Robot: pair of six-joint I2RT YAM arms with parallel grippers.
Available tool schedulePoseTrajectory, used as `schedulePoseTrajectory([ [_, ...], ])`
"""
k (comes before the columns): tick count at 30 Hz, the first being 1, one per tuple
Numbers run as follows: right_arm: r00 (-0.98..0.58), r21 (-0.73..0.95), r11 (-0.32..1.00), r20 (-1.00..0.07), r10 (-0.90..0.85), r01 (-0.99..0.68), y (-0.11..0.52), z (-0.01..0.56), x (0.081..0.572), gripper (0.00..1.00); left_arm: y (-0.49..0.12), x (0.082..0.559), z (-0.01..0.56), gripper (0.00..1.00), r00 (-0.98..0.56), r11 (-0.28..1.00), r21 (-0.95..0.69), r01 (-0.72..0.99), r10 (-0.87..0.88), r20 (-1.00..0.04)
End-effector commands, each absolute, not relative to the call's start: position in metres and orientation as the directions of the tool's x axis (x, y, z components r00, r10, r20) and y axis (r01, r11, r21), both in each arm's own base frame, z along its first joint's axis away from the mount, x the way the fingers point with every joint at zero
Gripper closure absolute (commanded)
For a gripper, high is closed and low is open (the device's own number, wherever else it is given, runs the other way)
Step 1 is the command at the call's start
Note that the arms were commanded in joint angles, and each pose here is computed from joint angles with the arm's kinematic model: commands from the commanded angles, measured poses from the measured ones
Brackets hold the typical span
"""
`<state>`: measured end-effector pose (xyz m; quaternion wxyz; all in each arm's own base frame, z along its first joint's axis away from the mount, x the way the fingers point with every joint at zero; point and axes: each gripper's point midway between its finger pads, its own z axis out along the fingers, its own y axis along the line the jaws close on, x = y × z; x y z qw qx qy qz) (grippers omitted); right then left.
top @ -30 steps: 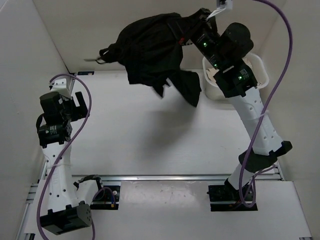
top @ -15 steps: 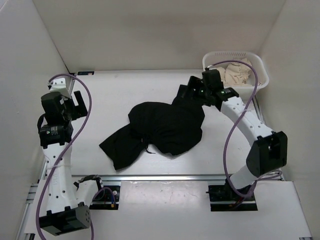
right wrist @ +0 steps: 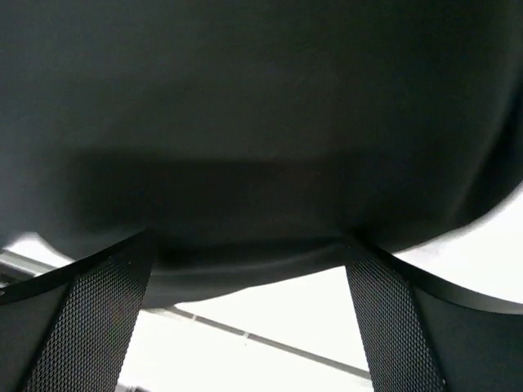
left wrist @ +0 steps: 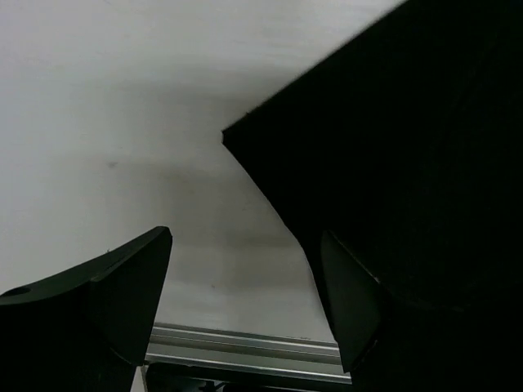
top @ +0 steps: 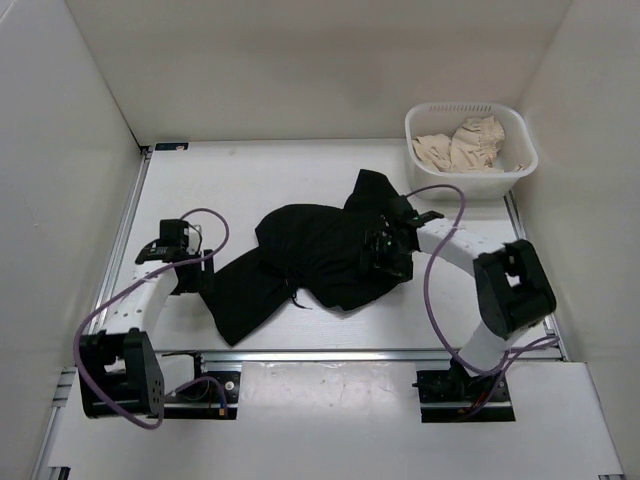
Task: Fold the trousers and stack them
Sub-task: Flatten the trousers out
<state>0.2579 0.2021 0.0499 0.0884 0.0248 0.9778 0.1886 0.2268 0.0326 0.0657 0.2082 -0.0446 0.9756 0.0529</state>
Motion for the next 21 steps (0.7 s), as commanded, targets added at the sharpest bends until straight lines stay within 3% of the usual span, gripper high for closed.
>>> schedulePoseTrajectory([
  [1, -0.993, 0.408, 0.912, -0.089, 0.081, 0.038, 0.215, 0.033, 0.251, 0.01, 0.021, 0.226, 0.05, 0.15, -0.919, 0.996, 0.065, -0.068, -0.037, -0.393],
  [2, -0.995, 0.396, 0.918, -0.075, 0.067, 0.031, 0.213, 0.029, 0.25, 0.01, 0.019, 0.225, 0.043, 0.15, -0.926, 0.996, 0.065, -0.054, -0.026, -0.378],
  [4, -0.998, 0.363, 0.931, -0.044, 0.053, 0.034, 0.21, 0.019, 0.248, 0.14, 0.018, 0.223, 0.03, 0.15, -0.94, 0.996, 0.076, -0.043, -0.014, -0.34],
  [5, -0.996, 0.367, 0.929, -0.058, 0.065, 0.039, 0.207, 0.022, 0.258, 0.29, 0.016, 0.221, 0.024, 0.15, -0.946, 0.997, 0.077, -0.033, -0.006, -0.325],
  [6, -0.996, 0.364, 0.931, -0.057, 0.063, 0.038, 0.204, 0.024, 0.26, 0.63, 0.016, 0.22, 0.018, 0.16, -0.953, 0.997, 0.077, -0.031, -0.006, -0.303],
  [8, -0.992, 0.351, 0.935, -0.088, 0.093, 0.056, 0.192, 0.034, 0.276, 0.83, 0.013, 0.213, 0.007, 0.21, -0.966, 0.997, 0.078, -0.015, 0.006, -0.26],
  [9, -0.991, 0.336, 0.941, -0.104, 0.089, 0.049, 0.185, 0.037, 0.282, 0.94, 0.01, 0.212, 0.001, 0.29, -0.971, 0.997, 0.079, -0.001, 0.018, -0.239],
  [11, -0.986, 0.31, 0.948, -0.12, 0.118, 0.075, 0.163, 0.05, 0.294, 1.0, 0.007, 0.207, -0.006, 0.47, -0.976, 0.997, 0.07, 0.014, 0.028, -0.214],
  [12, -0.98, 0.307, 0.951, -0.171, 0.1, 0.043, 0.157, 0.065, 0.311, 1.0, 0.007, 0.208, -0.008, 0.56, -0.977, 0.997, 0.07, 0.014, 0.028, -0.214],
  [14, -0.972, 0.237, 0.969, -0.204, 0.116, 0.066, 0.125, 0.082, 0.327, 1.0, 0.007, 0.206, -0.011, 0.66, -0.98, 0.997, 0.071, 0.015, 0.029, -0.199],
  [15, -0.955, 0.22, 0.974, -0.274, 0.111, 0.05, 0.119, 0.105, 0.351, 1.0, 0.007, 0.207, -0.013, 0.68, -0.98, 0.997, 0.071, 0.015, 0.029, -0.196],
  [16, -0.951, 0.183, 0.983, -0.301, 0.069, 0.014, 0.11, 0.114, 0.36, 0.93, 0.01, 0.207, -0.012, 0.69, -0.98, 0.996, 0.091, 0.011, 0.029, -0.196],
  [17, -0.964, 0.148, 0.989, -0.263, 0.045, 0.006, 0.102, 0.114, 0.359, 0.73, 0.016, 0.206, -0.014, 0.69, -0.98, 0.992, 0.126, 0.004, 0.029, -0.197],
  [18, -0.946, 0.151, 0.988, -0.323, 0.02, -0.03, 0.105, 0.141, 0.379, 0.42, 0.019, 0.206, -0.013, 0.71, -0.98, 0.99, 0.141, 0.001, 0.029, -0.197],
  [19, -0.948, 0.148, 0.985, -0.318, -0.033, -0.084, 0.11, 0.149, 0.381, 0.17, 0.022, 0.206, -0.013, 0.71, -0.98, 0.988, 0.156, -0.002, 0.029, -0.197],
  [21, -0.942, 0.14, 0.98, -0.323, -0.088, -0.139, 0.122, 0.161, 0.38, 0.08, 0.031, 0.206, -0.008, 0.71, -0.976, 0.979, 0.205, -0.017, 0.028, -0.217],
])
